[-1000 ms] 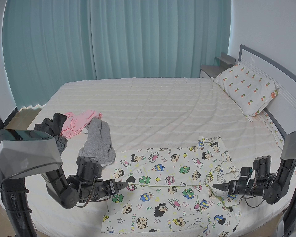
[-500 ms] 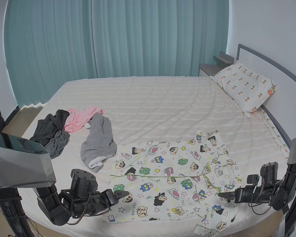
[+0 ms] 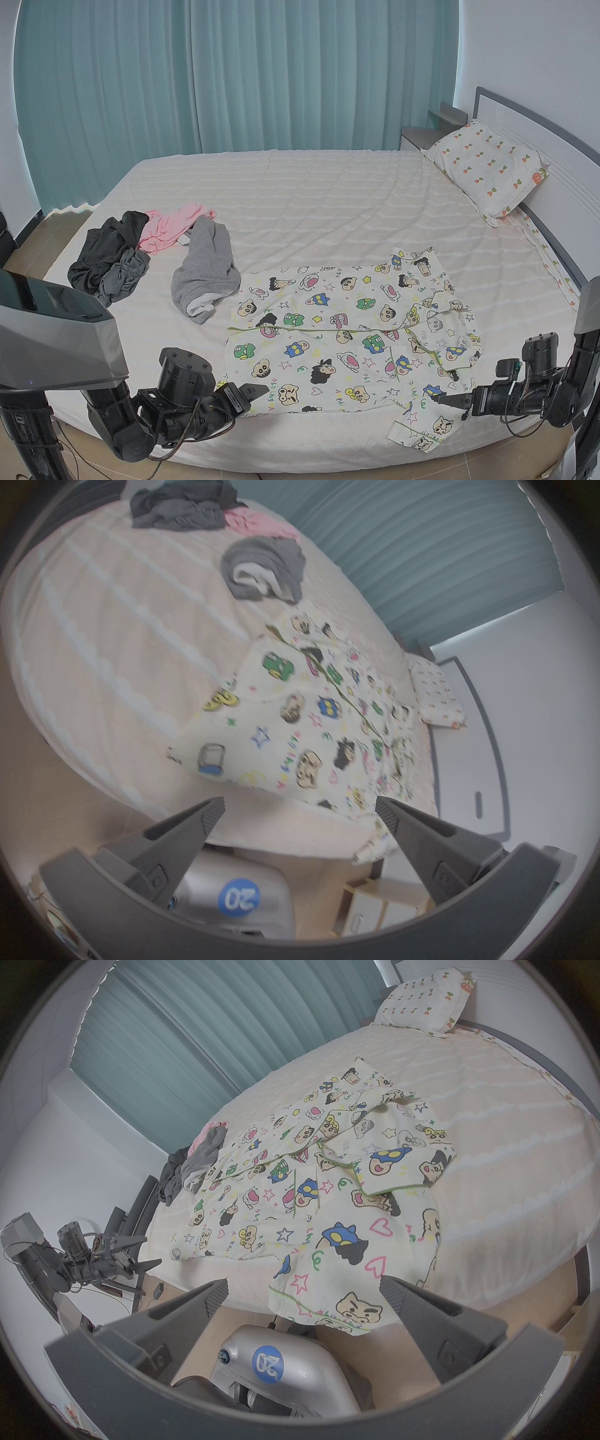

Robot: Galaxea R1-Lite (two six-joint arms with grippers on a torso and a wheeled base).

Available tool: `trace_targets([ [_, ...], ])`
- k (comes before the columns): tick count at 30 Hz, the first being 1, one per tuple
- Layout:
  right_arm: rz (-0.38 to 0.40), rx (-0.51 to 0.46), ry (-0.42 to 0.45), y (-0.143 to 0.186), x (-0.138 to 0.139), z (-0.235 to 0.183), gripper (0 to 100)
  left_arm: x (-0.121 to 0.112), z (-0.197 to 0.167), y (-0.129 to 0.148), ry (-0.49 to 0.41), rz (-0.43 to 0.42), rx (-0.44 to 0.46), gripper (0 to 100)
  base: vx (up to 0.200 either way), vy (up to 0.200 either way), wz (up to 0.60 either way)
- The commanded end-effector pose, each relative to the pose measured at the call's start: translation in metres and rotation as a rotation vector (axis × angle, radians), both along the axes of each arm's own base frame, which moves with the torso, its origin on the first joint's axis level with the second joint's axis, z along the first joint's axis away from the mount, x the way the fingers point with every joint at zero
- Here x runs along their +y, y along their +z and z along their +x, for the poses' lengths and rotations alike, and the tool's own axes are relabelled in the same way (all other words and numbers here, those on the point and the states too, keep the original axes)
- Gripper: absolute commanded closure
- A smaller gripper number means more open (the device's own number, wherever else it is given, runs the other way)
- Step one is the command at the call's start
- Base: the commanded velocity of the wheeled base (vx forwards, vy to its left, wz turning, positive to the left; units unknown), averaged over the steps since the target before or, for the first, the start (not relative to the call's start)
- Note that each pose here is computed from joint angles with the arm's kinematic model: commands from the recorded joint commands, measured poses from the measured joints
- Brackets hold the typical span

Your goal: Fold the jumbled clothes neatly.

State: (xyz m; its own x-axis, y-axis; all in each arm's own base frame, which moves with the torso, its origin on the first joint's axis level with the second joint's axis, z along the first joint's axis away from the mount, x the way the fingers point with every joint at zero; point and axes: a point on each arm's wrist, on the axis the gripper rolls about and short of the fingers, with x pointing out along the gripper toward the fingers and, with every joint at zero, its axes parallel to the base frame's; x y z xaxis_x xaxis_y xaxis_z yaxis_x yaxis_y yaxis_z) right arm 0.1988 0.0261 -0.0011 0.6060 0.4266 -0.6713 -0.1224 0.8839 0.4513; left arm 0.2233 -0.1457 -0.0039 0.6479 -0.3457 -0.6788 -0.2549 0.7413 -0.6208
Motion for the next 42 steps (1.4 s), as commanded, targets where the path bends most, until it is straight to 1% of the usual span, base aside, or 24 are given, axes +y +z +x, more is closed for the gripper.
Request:
trace_targets([
  [1,0.013,0.021,0.008,-0.006,0.005,-0.002,0,-0.017,0.002,-0.031,0.025,0.136,0.026,0,0.000,0.000,0.00],
  [2,0.040,0.016,-0.005,-0.008,0.009,0.001,0,-0.020,0.004,-0.033,0.031,0.177,0.031,0,0.000,0.000,0.00],
  [7,0.055,-0.002,-0.026,-0.011,0.010,0.006,0,-0.025,0.003,-0.037,0.020,0.247,0.084,0,0.000,0.000,0.00],
  [12,0.056,-0.005,-0.025,-0.011,0.010,0.006,0,-0.031,0.012,-0.046,0.067,0.310,0.071,0,0.000,0.000,0.00],
  [17,0.056,-0.005,-0.023,-0.011,0.011,0.006,0,-0.033,0.021,-0.048,0.095,0.308,0.047,0,0.000,0.000,0.00],
  [24,0.055,-0.007,-0.021,-0.011,0.011,0.006,0,-0.032,0.023,-0.050,0.099,0.316,0.045,0,0.000,0.000,0.00],
  [29,0.055,-0.007,-0.021,-0.011,0.011,0.006,0,-0.027,0.027,-0.050,0.112,0.335,0.044,0,0.000,0.000,0.00],
  [32,0.054,-0.010,-0.020,-0.010,0.011,0.006,0,-0.022,0.041,-0.050,0.144,0.347,0.024,0,0.000,0.000,0.00],
  [33,0.054,-0.010,-0.018,-0.010,0.011,0.006,0,-0.022,0.044,-0.052,0.152,0.355,0.021,0,0.000,0.000,0.00],
  [34,0.054,-0.011,-0.013,-0.010,0.013,0.006,0,-0.020,0.049,-0.062,0.165,0.386,0.028,0,0.000,0.000,0.00],
  [42,0.054,-0.011,-0.010,-0.010,0.013,0.006,0,-0.021,0.049,-0.062,0.150,0.402,0.026,0,0.000,0.000,0.00],
])
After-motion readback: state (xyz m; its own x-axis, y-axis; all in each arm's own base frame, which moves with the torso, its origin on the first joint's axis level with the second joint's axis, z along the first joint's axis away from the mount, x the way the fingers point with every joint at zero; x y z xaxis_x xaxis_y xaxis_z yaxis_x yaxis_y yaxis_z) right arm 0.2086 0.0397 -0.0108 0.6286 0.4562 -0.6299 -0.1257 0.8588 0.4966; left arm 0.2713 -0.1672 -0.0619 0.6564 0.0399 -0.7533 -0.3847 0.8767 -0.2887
